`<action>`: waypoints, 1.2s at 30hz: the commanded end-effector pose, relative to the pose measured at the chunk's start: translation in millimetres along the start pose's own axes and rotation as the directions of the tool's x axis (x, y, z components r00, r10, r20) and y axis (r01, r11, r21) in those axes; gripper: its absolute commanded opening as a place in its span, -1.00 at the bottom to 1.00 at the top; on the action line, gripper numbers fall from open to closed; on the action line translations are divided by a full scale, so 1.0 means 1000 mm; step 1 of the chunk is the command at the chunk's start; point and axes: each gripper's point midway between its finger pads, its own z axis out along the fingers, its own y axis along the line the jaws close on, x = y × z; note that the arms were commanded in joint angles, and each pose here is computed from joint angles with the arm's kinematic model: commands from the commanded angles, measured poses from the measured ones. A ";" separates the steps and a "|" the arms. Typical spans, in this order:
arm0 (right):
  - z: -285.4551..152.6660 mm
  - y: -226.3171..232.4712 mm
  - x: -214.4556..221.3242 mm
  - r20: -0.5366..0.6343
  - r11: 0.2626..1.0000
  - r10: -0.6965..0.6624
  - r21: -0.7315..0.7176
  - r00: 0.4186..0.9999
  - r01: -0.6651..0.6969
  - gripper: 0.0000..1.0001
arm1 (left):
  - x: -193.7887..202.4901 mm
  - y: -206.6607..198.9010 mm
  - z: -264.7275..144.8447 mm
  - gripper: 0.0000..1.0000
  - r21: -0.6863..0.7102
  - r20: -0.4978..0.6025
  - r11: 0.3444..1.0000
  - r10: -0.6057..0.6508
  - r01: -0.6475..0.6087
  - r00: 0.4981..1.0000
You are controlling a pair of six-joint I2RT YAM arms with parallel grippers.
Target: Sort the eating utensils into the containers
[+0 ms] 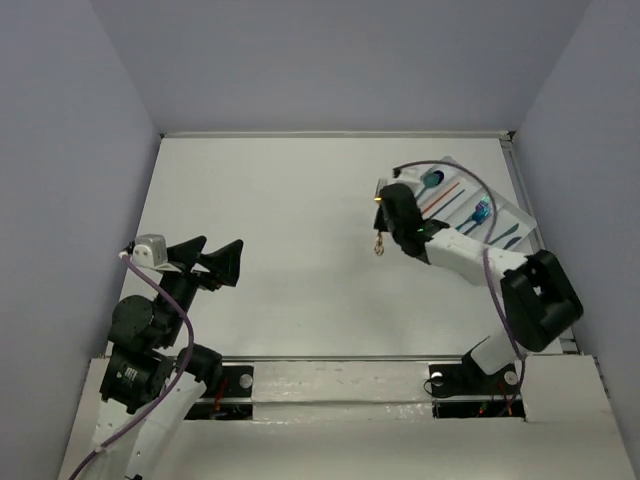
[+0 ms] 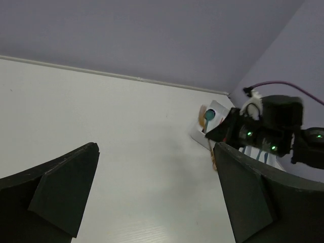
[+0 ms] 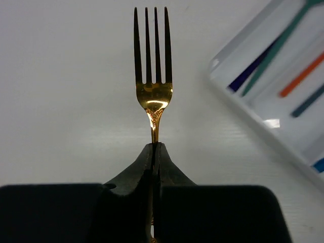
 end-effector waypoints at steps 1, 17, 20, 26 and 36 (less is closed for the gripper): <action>-0.027 -0.081 -0.100 0.314 0.952 0.285 0.020 0.906 -0.306 -1.00 | -0.014 -0.005 -0.002 0.98 0.025 0.062 1.000 0.005 -0.007 0.998; -0.019 -0.294 -0.119 0.537 0.699 0.463 0.268 0.705 -0.663 -1.00 | -0.016 -0.006 -0.004 0.98 0.030 0.070 1.000 0.004 -0.006 0.998; -0.013 -0.303 -0.109 0.529 0.683 0.481 0.275 0.700 -0.677 -1.00 | -0.016 -0.008 -0.005 0.98 0.037 0.067 0.999 0.002 -0.005 0.998; 0.002 -0.317 -0.079 0.486 0.640 0.527 0.313 0.697 -0.702 -0.86 | -0.015 -0.008 -0.004 0.98 0.040 0.066 0.999 0.002 -0.005 0.998; 0.002 -0.308 -0.083 0.450 0.667 0.548 0.274 0.705 -0.693 -0.08 | -0.013 -0.008 -0.002 0.98 0.037 0.055 0.999 0.003 -0.006 0.998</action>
